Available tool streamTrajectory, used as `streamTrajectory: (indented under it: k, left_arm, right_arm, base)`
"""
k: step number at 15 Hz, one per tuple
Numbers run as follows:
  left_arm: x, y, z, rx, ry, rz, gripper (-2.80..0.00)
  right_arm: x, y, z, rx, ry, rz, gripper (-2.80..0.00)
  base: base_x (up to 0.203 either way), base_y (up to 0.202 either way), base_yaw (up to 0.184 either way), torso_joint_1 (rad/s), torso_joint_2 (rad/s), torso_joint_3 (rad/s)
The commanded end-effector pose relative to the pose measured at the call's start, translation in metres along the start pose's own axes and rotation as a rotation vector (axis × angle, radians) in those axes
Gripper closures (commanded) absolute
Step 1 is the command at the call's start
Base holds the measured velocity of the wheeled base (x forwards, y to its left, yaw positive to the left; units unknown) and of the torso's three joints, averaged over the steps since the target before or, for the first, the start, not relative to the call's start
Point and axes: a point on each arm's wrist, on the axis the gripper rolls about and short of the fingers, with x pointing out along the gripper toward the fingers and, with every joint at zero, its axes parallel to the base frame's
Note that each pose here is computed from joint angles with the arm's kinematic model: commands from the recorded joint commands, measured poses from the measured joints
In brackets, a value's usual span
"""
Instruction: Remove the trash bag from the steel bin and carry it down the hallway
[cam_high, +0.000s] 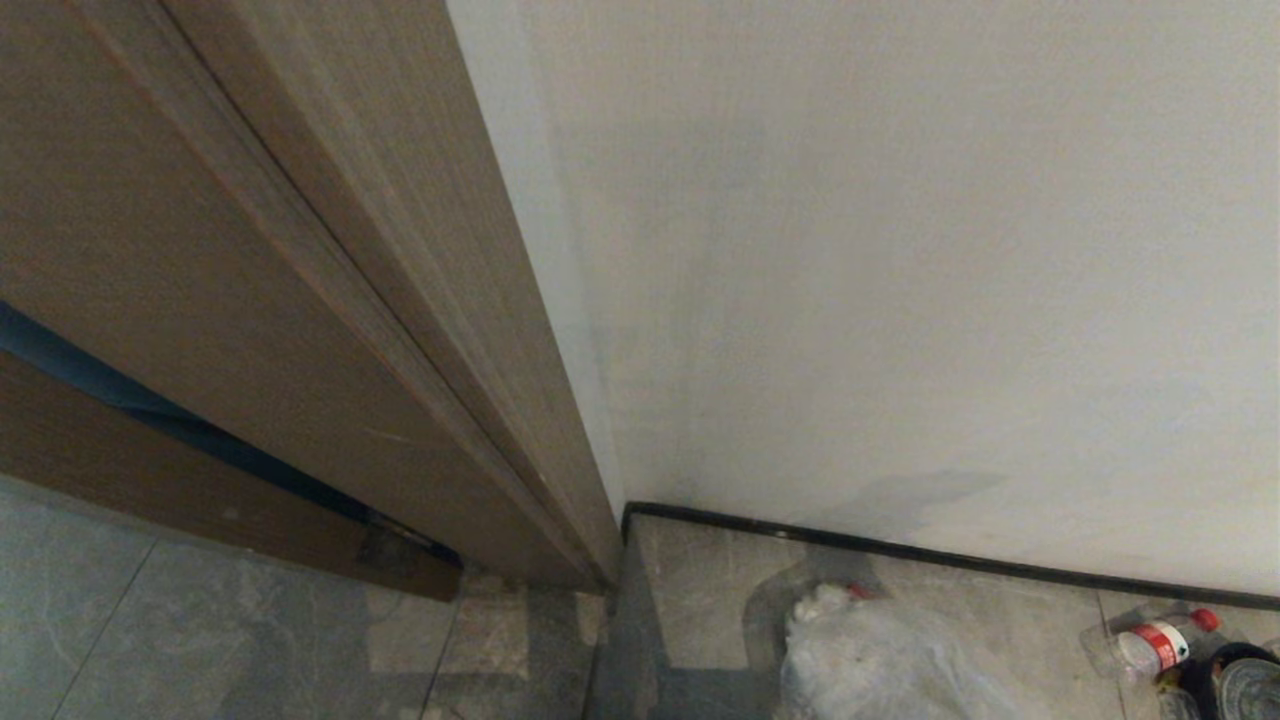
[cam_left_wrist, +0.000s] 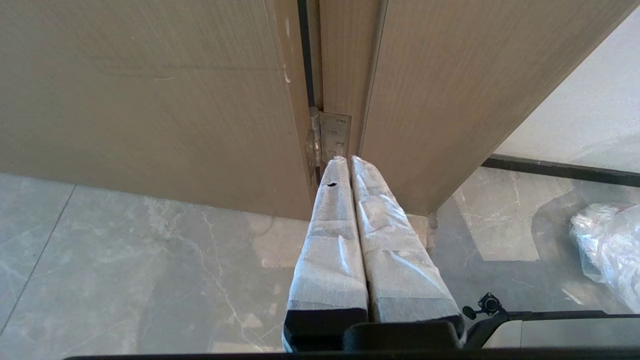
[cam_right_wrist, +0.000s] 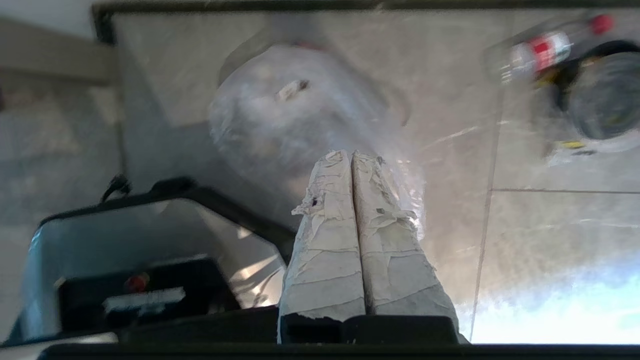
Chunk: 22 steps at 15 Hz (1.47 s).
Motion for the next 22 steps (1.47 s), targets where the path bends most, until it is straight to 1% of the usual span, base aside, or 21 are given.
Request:
streamTrajectory:
  k: [1, 3, 5, 6, 7, 8, 9, 10, 11, 12, 14, 15, 17, 18, 19, 22]
  left_arm:
    - [0.0, 0.0, 0.0, 0.0, 0.0, 0.001, 0.0]
    - [0.0, 0.0, 0.0, 0.0, -0.001, 0.001, 0.0]
    - [0.0, 0.0, 0.0, 0.0, 0.001, 0.001, 0.0]
    - [0.0, 0.0, 0.0, 0.0, -0.001, 0.001, 0.0]
    - [0.0, 0.0, 0.0, 0.0, 0.001, 0.001, 0.0]
    - [0.0, 0.0, 0.0, 0.0, 0.001, 0.001, 0.0]
    - [0.0, 0.0, 0.0, 0.0, 0.0, 0.001, 0.0]
    - [0.0, 0.0, 0.0, 0.0, 0.001, 0.001, 0.0]
    - [0.0, 0.0, 0.0, 0.0, 0.001, 0.001, 0.0]
    - [0.0, 0.0, 0.0, 0.0, -0.001, 0.001, 0.0]
    - [0.0, 0.0, 0.0, 0.0, 0.001, 0.001, 0.0]
    - [0.0, 0.0, 0.0, 0.0, 0.001, 0.001, 0.0]
    - [0.0, 0.0, 0.0, 0.0, 0.001, 0.001, 0.0]
    - [0.0, 0.0, 0.0, 0.0, 0.0, 0.001, 0.0]
    - [0.0, 0.0, 0.0, 0.0, 0.0, 0.001, 0.0]
    - [0.0, 0.0, 0.0, 0.0, 0.001, 0.0, 0.0]
  right_arm:
    - [-0.01, -0.002, -0.013, 0.024, -0.076, -0.045, 0.0]
    - [-0.016, -0.001, -0.027, 0.026, -0.141, -0.044, 0.0]
    - [-0.009, -0.002, -0.039, -0.007, -0.136, -0.071, 0.0]
    - [-0.007, -0.002, -0.04, -0.018, -0.134, -0.059, 0.0]
    - [-0.005, -0.003, -0.042, -0.04, -0.133, -0.022, 0.0]
    - [-0.004, -0.005, -0.045, -0.072, -0.142, 0.033, 0.0]
    - [-0.005, -0.006, -0.049, -0.083, -0.172, 0.056, 0.0]
    - [-0.005, -0.007, -0.053, -0.078, -0.202, 0.059, 0.0]
    - [-0.001, -0.007, -0.059, -0.082, -0.201, 0.058, 0.0]
    - [-0.001, -0.008, -0.061, -0.084, -0.229, 0.063, 0.0]
    - [-0.005, -0.009, -0.071, -0.088, -0.345, 0.084, 0.0]
    - [-0.005, -0.01, -0.075, -0.096, -0.388, 0.092, 0.0]
    - [0.002, -0.009, -0.074, -0.094, -0.456, 0.106, 0.0]
    - [0.003, -0.009, -0.073, -0.103, -0.47, 0.113, 0.0]
    - [0.003, -0.009, -0.073, -0.135, -0.476, 0.111, 0.0]
    - [0.003, -0.009, -0.074, -0.13, -0.473, 0.109, 0.0]
  base:
    - [0.0, 0.0, 0.0, 0.0, 0.0, 0.0]
    - [0.0, 0.0, 0.0, 0.0, 0.0, 0.0]
    - [0.0, 0.0, 0.0, 0.0, 0.0, 0.0]
    - [0.0, 0.0, 0.0, 0.0, 0.0, 0.0]
    - [0.0, 0.0, 0.0, 0.0, 0.0, 0.0]
    - [0.0, 0.0, 0.0, 0.0, 0.0, 0.0]
    - [0.0, 0.0, 0.0, 0.0, 0.0, 0.0]
    - [0.0, 0.0, 0.0, 0.0, 0.0, 0.0]
    - [0.0, 0.0, 0.0, 0.0, 0.0, 0.0]
    - [0.0, 0.0, 0.0, 0.0, 0.0, 0.0]
    - [0.0, 0.0, 0.0, 0.0, 0.0, 0.0]
    - [0.0, 0.0, 0.0, 0.0, 0.0, 0.0]
    - [0.0, 0.0, 0.0, 0.0, 0.0, 0.0]
    - [0.0, 0.0, 0.0, 0.0, 0.0, 0.0]
    - [0.0, 0.0, 0.0, 0.0, 0.0, 0.0]
    - [0.0, 0.0, 0.0, 0.0, 0.0, 0.0]
